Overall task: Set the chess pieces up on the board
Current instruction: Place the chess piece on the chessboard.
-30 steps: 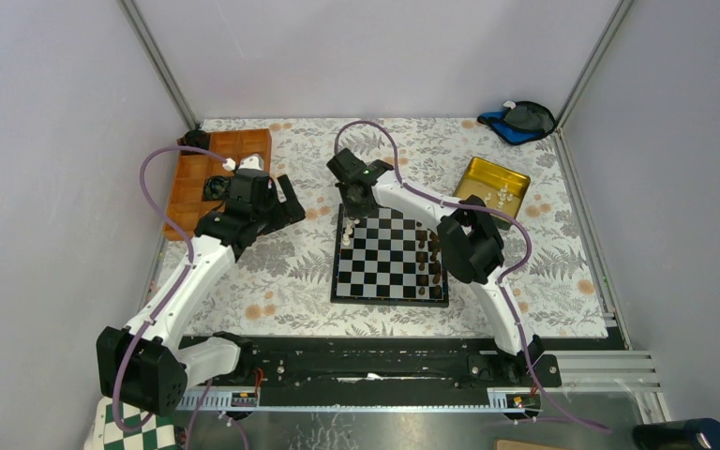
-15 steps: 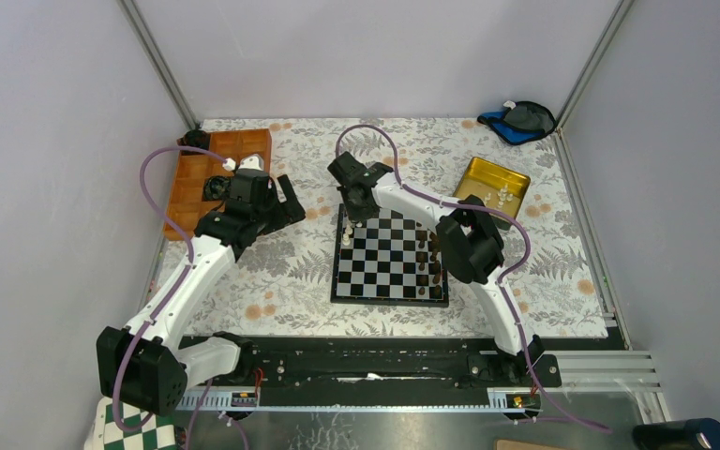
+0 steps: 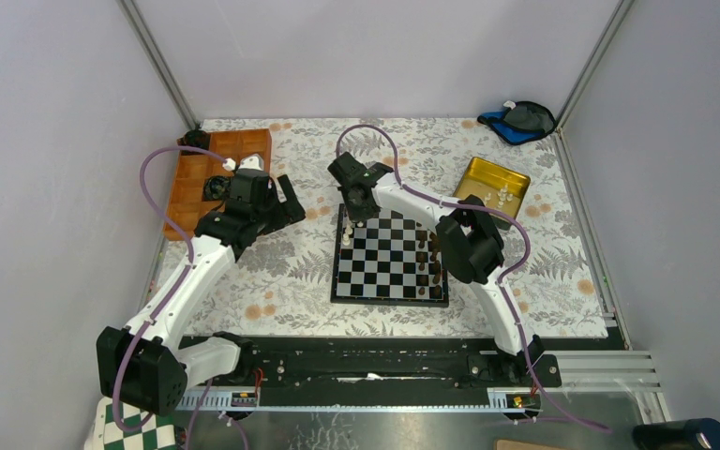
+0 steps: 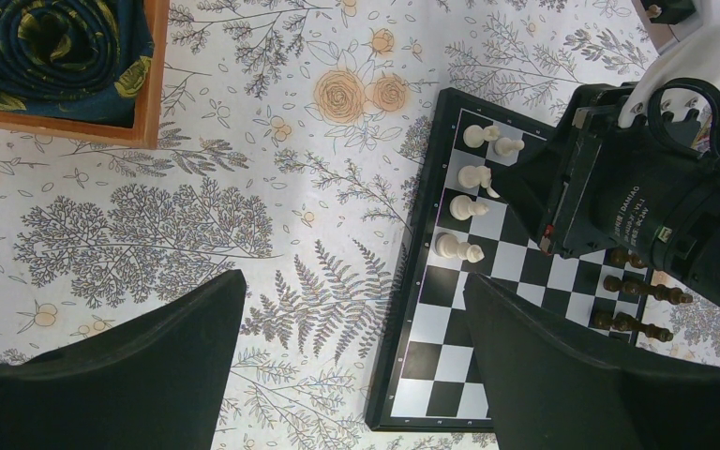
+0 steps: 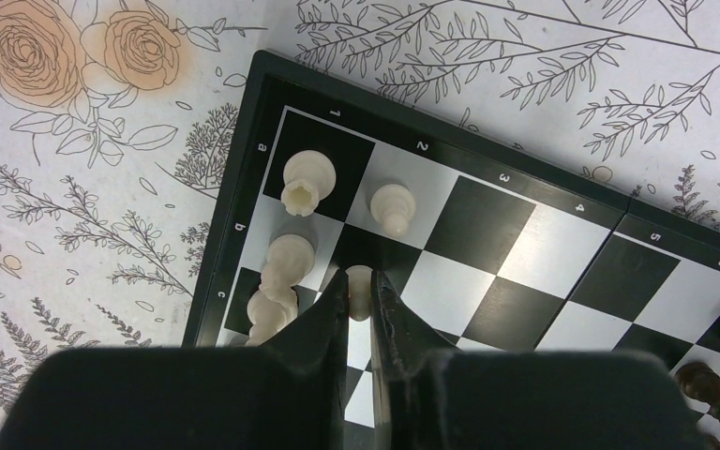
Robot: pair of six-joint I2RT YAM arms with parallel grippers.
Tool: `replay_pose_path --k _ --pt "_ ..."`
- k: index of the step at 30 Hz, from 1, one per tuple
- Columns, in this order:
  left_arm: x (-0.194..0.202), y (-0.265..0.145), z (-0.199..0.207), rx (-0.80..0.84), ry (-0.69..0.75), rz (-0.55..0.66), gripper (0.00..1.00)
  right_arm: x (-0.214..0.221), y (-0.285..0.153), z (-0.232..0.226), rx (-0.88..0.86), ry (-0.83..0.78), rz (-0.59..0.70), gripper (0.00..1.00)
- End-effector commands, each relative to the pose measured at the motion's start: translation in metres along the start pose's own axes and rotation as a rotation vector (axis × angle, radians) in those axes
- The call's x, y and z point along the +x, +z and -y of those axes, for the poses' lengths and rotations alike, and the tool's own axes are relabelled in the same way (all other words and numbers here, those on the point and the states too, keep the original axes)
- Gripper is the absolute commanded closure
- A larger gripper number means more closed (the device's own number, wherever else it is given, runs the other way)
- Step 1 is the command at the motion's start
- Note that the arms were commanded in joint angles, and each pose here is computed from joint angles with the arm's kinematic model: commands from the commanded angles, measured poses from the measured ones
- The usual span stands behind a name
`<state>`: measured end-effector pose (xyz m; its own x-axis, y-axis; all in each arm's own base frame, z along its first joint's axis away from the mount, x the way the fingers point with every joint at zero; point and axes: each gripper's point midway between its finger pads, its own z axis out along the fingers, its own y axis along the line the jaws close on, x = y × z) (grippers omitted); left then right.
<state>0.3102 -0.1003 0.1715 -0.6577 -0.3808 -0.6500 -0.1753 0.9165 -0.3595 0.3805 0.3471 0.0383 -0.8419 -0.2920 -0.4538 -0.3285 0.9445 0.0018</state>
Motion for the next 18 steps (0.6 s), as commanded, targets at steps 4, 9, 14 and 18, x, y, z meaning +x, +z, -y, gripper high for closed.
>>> replay_pose_path --k 4,9,14,18 --pt "-0.0069 -0.001 0.0041 0.013 0.02 0.025 0.06 -0.0022 0.0006 0.0004 0.015 0.0 0.014 1.0" --pt "-0.0069 -0.0014 0.0038 0.014 0.023 0.026 0.06 -0.0024 0.0001 0.0012 0.015 -0.002 0.017 0.93" --pt "-0.0063 -0.0009 0.0039 0.014 0.023 0.023 0.06 -0.0038 -0.0007 0.0004 0.01 -0.007 0.02 0.75" --pt "-0.0066 -0.0012 0.0037 0.014 0.023 0.025 0.06 -0.0064 -0.0026 0.0001 0.008 -0.011 0.027 0.67"
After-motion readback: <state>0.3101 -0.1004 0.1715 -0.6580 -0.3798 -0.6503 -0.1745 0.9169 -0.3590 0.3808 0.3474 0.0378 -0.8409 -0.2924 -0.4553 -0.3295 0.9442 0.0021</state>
